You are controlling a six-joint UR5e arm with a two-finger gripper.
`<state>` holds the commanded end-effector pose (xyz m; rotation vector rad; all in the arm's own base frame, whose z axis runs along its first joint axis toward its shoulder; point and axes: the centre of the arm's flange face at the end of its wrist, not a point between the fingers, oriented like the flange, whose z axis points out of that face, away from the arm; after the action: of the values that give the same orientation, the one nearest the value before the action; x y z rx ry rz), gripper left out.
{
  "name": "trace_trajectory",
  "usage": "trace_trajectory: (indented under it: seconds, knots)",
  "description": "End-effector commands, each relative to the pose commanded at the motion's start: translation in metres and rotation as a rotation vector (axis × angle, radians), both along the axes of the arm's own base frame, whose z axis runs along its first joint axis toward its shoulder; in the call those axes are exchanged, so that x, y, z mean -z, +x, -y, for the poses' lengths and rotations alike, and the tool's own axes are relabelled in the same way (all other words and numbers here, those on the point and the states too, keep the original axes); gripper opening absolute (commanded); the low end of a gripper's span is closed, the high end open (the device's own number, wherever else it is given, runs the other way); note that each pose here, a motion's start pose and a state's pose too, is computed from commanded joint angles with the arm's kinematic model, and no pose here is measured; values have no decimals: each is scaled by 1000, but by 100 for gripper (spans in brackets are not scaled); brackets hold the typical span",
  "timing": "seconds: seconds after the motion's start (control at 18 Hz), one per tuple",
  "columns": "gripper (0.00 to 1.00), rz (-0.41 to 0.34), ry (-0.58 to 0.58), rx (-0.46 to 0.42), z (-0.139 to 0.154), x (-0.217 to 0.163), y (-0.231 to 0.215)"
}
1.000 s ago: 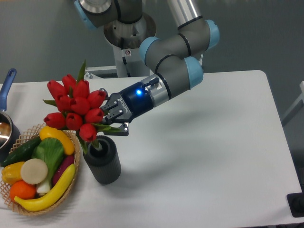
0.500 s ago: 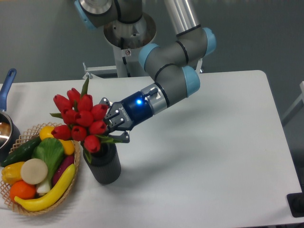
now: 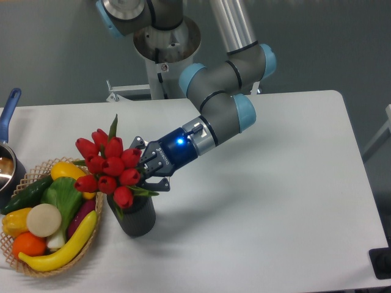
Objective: Insert the flowers into the vase
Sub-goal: 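Lower the tulip stems down into the dark grey vase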
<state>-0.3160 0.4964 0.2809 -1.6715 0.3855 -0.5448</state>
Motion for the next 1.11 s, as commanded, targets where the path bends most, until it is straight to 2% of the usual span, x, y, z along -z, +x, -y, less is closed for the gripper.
trace_trajectory:
  seconds: [0.33, 0.44, 0.56, 0.72, 0.83, 1.0, 1.06, 1.11]
  knots:
    - [23, -30, -1, 7, 1, 13, 3]
    - [32, -28, -1, 7, 1, 15, 2]
    - [34, -27, -2, 7, 0, 16, 2]
    - [51, -29, -3, 8, 0, 17, 1]
    - [65, -31, -3, 7, 0, 17, 1]
    - [95, -40, -14, 6, 1, 17, 0]
    - [99, -54, -28, 5, 1, 17, 0]
    - [99, -68, -41, 4, 1, 17, -1]
